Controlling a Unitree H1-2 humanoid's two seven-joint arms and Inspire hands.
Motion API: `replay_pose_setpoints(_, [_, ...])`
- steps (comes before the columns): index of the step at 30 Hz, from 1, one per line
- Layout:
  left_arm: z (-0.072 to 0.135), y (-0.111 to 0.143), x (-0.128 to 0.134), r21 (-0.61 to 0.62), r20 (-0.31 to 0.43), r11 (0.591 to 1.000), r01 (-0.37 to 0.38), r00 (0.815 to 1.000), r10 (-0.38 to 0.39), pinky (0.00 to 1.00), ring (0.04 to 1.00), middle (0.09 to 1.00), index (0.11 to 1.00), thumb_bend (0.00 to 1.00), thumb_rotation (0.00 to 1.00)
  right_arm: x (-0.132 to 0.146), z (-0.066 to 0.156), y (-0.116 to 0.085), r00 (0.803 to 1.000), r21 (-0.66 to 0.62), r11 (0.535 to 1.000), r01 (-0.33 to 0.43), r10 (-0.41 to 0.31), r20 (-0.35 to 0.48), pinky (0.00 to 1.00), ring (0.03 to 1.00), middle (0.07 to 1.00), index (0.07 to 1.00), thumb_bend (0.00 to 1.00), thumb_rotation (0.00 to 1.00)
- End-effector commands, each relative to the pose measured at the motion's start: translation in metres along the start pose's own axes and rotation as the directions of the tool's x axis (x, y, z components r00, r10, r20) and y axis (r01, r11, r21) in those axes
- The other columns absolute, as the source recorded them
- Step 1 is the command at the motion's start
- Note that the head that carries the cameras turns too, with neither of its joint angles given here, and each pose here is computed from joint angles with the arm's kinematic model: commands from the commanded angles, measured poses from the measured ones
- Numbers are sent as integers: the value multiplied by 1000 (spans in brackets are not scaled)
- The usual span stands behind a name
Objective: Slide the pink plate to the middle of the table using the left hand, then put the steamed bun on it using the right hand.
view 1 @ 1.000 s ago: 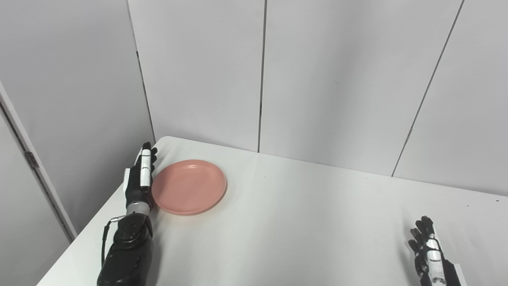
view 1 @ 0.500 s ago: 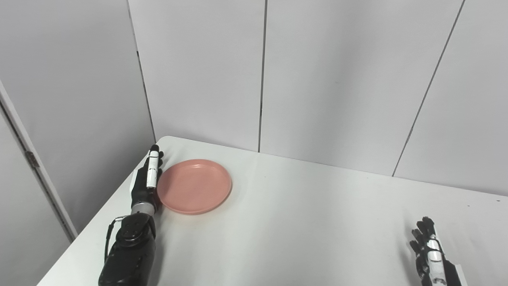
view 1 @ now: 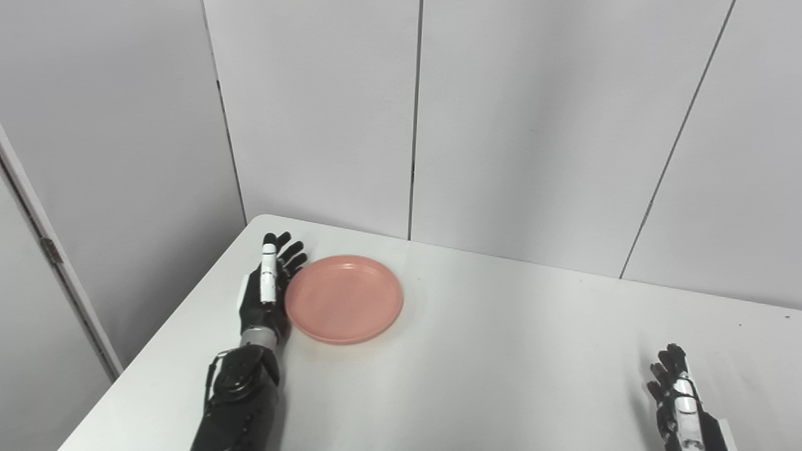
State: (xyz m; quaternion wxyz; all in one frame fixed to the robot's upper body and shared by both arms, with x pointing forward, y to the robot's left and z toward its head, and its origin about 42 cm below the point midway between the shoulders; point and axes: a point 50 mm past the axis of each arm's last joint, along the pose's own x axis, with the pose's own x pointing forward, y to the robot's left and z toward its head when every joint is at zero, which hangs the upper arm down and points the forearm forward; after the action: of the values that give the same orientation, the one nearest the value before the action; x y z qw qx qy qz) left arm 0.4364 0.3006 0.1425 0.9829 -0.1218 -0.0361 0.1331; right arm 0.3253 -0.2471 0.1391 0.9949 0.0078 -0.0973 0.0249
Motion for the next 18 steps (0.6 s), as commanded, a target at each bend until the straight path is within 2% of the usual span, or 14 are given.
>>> replay_pose_setpoints(1, [15,-13,5,19,84,999,48,995,-49,889,858,851,850,669,995,4,9,3,999,10,1000,-7,7,38,1000,1000,1000,1000,225,1000])
replay_pose_setpoints(6, [1,-31,-1,-9,59,991,133,989,-132,918,872,870,873,673,998,5,9,3,999,6,1000,-11,11,36,1000,1000,1000,1000,248,1000])
replay_pose_setpoints(9, [-4,-42,-6,-5,47,987,162,986,-162,887,860,859,859,670,988,5,10,3,999,3,1000,-15,15,37,1000,1000,1000,1000,252,1000])
replay_pose_setpoints(14, [-11,-64,-16,-12,24,970,244,970,-244,900,866,861,856,669,998,6,8,4,1000,-4,1000,-5,5,30,1000,1000,1000,1000,285,997])
replay_pose_setpoints(18, [-15,-73,-23,-15,-3,955,297,955,-297,906,863,860,856,679,1000,9,4,4,1000,-9,1000,-4,4,30,1000,1000,1000,1000,319,950])
